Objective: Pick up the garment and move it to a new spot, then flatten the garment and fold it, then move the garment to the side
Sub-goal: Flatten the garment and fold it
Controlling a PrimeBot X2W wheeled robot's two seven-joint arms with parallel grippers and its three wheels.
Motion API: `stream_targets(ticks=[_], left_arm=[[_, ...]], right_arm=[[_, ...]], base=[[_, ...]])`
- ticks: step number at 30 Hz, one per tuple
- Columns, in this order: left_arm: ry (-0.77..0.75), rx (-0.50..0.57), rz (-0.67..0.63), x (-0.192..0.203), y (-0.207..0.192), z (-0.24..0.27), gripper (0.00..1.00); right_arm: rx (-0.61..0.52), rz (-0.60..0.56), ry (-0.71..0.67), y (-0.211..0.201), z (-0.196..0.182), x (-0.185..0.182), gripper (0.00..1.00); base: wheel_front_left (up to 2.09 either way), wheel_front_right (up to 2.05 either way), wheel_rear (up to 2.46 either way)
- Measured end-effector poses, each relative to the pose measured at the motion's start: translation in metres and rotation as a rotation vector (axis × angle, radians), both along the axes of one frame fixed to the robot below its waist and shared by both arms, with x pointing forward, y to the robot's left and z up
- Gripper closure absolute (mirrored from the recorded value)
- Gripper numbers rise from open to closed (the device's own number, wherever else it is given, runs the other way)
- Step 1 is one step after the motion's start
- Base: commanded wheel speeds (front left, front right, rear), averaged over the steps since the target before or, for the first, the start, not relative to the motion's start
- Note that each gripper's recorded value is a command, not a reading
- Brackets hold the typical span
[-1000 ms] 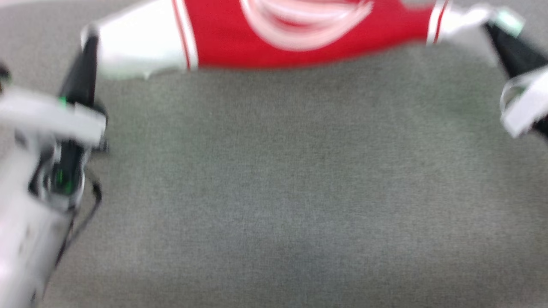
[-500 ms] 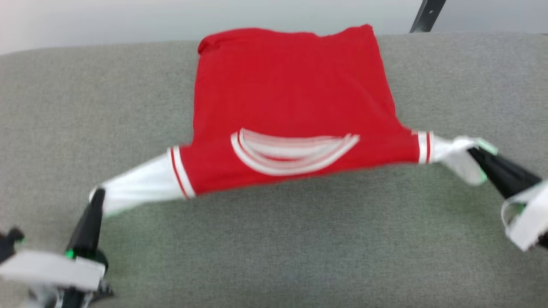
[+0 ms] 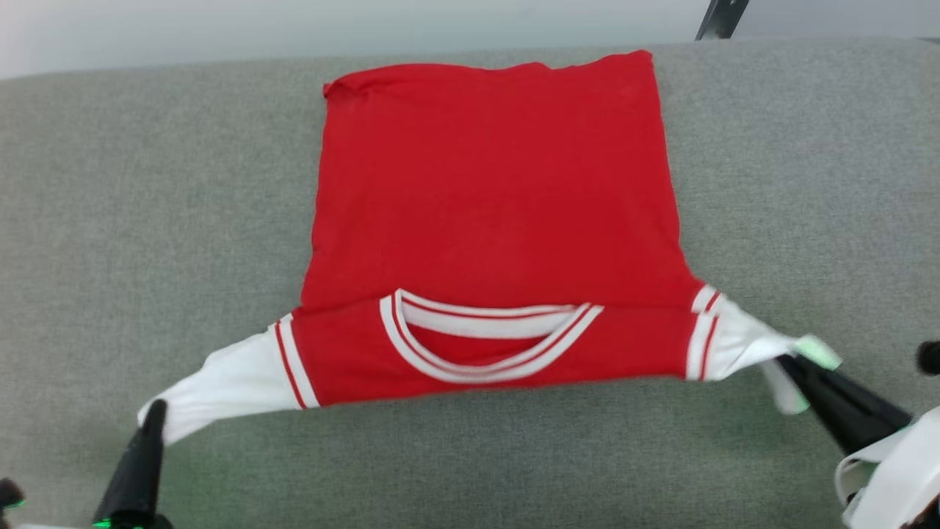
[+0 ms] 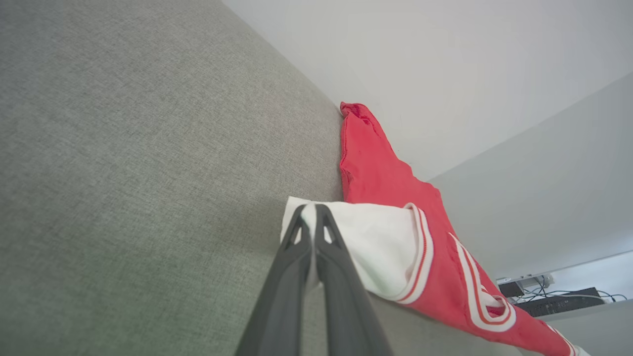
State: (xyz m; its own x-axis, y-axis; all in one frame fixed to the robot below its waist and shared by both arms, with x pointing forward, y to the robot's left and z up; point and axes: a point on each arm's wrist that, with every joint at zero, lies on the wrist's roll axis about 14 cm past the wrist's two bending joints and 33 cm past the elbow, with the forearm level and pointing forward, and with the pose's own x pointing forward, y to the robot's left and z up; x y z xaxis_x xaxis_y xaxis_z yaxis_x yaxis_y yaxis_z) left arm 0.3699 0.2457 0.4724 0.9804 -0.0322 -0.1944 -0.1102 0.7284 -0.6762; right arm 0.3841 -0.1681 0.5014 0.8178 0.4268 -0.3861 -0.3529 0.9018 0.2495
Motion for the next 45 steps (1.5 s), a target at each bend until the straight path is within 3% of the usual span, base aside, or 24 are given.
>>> stream_targets(ticks=[6,18,24,31,32,33,34,39,45], left_arm=[[0.092,0.087,-0.041,0.002,-0.010,-0.034,1.00],[0.269,0.429,-0.201,0.007,-0.013,-0.095,1.00],[0.309,0.490,-0.247,0.015,-0.015,-0.109,1.00],[0.326,0.492,-0.255,0.016,-0.017,-0.115,1.00],[0.325,0.492,-0.255,0.016,-0.017,-0.114,1.00],[0.324,0.491,-0.254,0.016,-0.018,-0.114,1.00],[0.320,0.490,-0.253,0.016,-0.019,-0.113,1.00],[0.294,0.488,-0.239,0.015,-0.023,-0.104,1.00],[0.276,0.480,-0.231,0.009,-0.030,-0.094,1.00]], right_arm=[[-0.064,0.045,0.143,0.015,-0.035,-0.010,1.00],[-0.169,0.098,0.294,0.018,-0.097,-0.007,1.00],[-0.203,0.131,0.357,0.020,-0.123,-0.008,1.00],[-0.206,0.144,0.359,0.023,-0.132,-0.004,1.00],[-0.211,0.150,0.354,0.023,-0.132,-0.004,0.78],[-0.210,0.146,0.348,0.023,-0.131,-0.003,0.48],[-0.203,0.139,0.339,0.022,-0.129,-0.002,0.00],[-0.157,0.070,0.200,0.017,-0.088,0.028,0.00],[-0.220,0.098,0.109,0.005,-0.031,0.053,0.00]], base=[[0.00,0.00,0.00],[0.00,0.00,0.00],[0.00,0.00,0.00],[0.00,0.00,0.00],[0.00,0.00,0.00],[0.00,0.00,0.00],[0.00,0.00,0.00],[0.00,0.00,0.00],[0.00,0.00,0.00]])
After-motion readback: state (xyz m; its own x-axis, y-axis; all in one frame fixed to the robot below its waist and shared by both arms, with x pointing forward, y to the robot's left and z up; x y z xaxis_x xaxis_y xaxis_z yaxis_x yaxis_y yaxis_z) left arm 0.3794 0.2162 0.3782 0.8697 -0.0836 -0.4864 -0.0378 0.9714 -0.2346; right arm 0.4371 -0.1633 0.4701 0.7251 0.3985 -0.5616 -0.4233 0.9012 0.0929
